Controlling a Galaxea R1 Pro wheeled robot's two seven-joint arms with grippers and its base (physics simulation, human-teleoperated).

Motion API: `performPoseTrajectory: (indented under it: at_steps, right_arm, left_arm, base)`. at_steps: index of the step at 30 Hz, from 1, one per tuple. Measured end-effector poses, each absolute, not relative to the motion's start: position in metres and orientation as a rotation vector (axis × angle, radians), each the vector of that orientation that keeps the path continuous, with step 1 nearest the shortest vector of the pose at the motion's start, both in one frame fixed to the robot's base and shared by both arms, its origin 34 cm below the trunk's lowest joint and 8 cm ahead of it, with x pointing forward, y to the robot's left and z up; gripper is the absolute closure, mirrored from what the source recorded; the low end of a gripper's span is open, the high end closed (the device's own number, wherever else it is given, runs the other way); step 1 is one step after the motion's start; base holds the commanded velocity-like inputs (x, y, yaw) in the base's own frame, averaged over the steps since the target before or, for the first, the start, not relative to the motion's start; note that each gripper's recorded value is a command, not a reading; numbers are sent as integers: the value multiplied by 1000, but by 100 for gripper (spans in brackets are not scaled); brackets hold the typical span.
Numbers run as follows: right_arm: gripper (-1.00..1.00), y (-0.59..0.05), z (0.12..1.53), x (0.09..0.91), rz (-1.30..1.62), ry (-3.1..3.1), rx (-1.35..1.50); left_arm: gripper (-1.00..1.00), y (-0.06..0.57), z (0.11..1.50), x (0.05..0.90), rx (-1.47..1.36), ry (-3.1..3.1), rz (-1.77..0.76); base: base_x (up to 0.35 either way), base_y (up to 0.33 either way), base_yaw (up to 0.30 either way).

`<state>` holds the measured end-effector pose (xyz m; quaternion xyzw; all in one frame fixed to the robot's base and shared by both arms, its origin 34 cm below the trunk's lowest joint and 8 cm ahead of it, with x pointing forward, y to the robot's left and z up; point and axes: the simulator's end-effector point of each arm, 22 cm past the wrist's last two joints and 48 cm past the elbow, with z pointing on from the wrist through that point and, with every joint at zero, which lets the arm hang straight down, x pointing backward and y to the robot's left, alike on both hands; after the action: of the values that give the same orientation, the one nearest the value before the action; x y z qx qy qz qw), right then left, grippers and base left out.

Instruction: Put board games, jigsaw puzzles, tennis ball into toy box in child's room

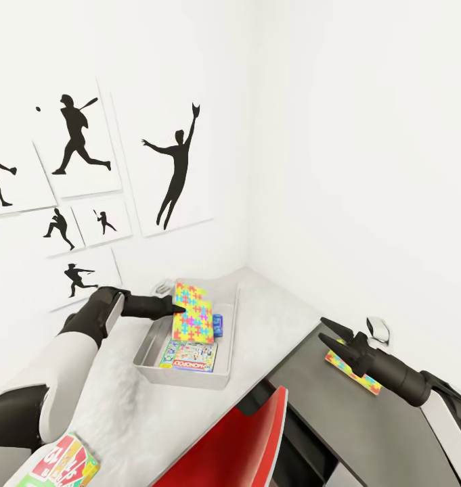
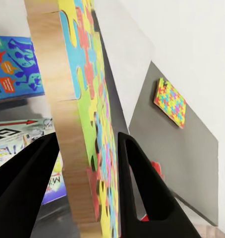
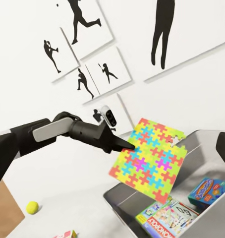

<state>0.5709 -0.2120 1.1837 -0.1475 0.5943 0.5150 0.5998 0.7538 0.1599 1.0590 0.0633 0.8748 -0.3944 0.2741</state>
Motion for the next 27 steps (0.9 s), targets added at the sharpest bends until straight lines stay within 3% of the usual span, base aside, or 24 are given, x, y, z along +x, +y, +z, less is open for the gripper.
performPoseTrajectory:
  at_steps: [27]
  right_arm:
    - [-100,-210,1165,576,1224,1433,-318]
  left_arm:
    - [100,160,1005,751,182,2392,-1017]
  base:
    - [0,0,0]
